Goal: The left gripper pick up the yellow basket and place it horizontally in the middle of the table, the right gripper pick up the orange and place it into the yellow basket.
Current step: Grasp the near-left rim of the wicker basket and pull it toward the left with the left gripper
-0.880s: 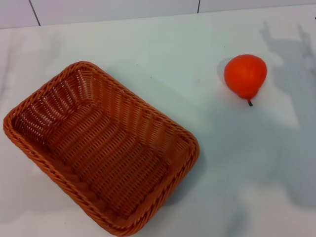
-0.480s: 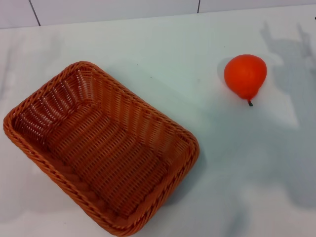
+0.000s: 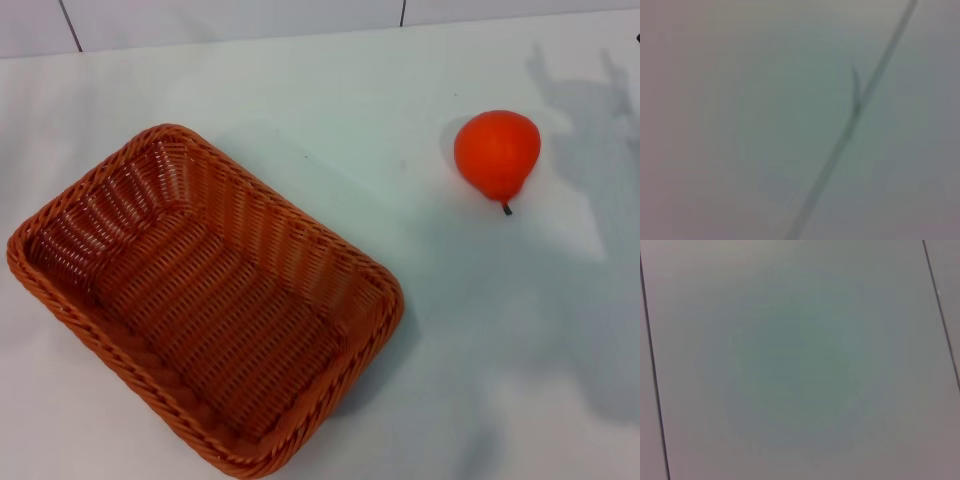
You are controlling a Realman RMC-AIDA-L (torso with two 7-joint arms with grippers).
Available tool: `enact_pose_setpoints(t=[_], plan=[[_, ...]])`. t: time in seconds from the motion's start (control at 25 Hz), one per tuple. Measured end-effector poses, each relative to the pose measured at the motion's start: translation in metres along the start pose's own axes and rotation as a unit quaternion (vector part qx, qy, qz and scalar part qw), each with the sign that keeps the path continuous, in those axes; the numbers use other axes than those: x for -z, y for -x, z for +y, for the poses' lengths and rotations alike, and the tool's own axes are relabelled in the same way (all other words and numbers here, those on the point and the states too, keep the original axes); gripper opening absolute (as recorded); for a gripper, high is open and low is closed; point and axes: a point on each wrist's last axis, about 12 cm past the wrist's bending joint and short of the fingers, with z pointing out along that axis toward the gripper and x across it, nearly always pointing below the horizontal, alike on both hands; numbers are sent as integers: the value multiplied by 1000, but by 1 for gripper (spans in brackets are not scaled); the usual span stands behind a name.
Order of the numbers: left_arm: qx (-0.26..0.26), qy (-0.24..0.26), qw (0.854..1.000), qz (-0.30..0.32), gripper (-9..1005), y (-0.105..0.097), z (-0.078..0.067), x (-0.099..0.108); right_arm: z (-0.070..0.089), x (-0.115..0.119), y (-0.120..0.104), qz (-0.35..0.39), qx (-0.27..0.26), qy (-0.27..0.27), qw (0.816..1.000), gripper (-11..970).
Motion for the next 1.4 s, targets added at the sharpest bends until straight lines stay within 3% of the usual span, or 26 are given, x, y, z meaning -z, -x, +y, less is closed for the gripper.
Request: enact_pose_setpoints(t=[0.16, 0.24, 0.52, 0.68, 0.84, 0.92, 1.4], plan=[[29, -73, 991, 105, 871, 15, -12, -20, -1, -1, 0, 1, 0, -1, 1000, 941], [31, -103, 980, 167, 870, 21, -20, -32, -1, -1, 0, 1, 0, -2, 1000, 941], [-36, -135, 920, 366, 867, 28, -44, -58, -2, -2, -1, 1, 0, -3, 1000, 939], [-85, -121, 896, 419, 866, 28, -50, -63, -2, -2, -1, 1, -1, -3, 1000, 939], [-111, -119, 885, 436, 864, 28, -55, -65, -1, -1, 0, 1, 0, -2, 1000, 938], [-147, -113, 865, 466, 863, 25, -60, -66, -1, -1, 0, 0, 0, -1, 1000, 937], [-204, -90, 830, 511, 859, 14, -71, -70, 1, 2, 0, -1, 0, 1, 1000, 935]])
